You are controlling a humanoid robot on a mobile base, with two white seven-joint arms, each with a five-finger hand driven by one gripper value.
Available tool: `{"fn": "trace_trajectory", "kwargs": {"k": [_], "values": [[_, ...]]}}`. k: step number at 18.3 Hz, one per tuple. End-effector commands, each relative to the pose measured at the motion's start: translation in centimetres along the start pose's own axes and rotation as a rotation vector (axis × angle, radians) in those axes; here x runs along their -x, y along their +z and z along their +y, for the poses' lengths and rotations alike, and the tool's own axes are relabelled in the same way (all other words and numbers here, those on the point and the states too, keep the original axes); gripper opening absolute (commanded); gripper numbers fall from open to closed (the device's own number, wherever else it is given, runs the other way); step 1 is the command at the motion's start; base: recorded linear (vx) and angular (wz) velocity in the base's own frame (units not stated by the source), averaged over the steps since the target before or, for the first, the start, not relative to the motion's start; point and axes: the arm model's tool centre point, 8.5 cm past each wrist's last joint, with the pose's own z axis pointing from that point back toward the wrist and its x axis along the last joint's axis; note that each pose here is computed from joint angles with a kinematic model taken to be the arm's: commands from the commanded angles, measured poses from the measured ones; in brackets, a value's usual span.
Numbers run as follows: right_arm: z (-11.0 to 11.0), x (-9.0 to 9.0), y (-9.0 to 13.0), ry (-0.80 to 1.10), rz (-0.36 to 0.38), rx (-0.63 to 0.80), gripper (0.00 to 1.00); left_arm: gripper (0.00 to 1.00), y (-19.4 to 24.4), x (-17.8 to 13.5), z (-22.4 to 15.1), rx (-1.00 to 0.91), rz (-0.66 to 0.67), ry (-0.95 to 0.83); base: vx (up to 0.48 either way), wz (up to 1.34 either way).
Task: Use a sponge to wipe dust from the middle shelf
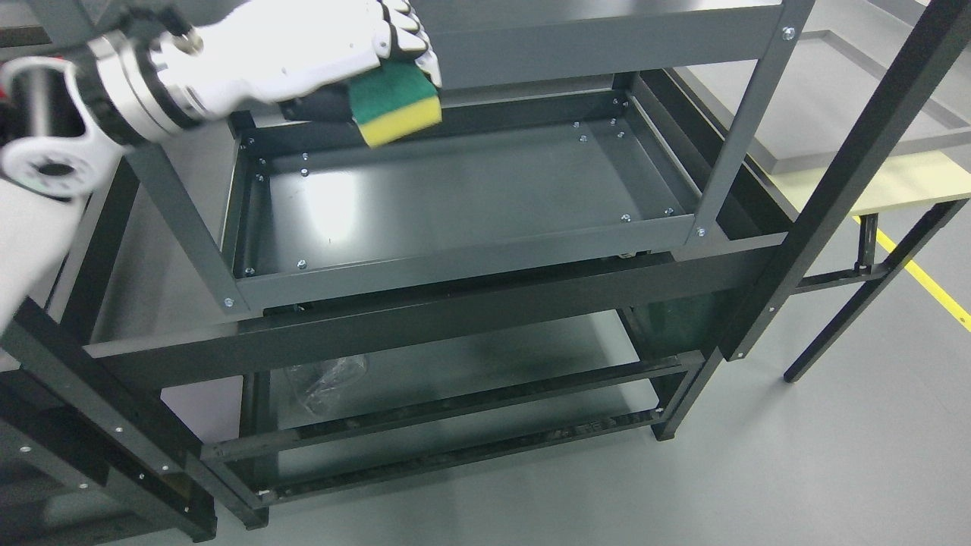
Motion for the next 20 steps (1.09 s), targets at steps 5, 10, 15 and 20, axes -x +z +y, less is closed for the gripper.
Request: {"fn": "trace_trajectory", "kwargs": {"k": [5,10,15,20], "values": [[-1.0,-0.2,-0.1,0.003,0.050,0.015,1.00,0.00,-7.8,-16.7,-19.6,-0.248,-0.161,0.703,0.000,0.00],[-1.0,-0.2,-0.1,0.003,0.050,0.015,1.00,0.00,0.3,-15.1,-24.1,-0.550,0.263,0.896,0.000,0.00],[-1.0,-0.2,-0.1,0.003,0.050,0.015,1.00,0.00,5.8,-13.4,-25.1,-0.798,0.721,1.045,0.000,0.00],[-1.0,-0.2,-0.1,0.003,0.050,0.015,1.00,0.00,9.8,-10.4,-22.4,-0.848,1.008,1.134,0.000,0.00]]}}
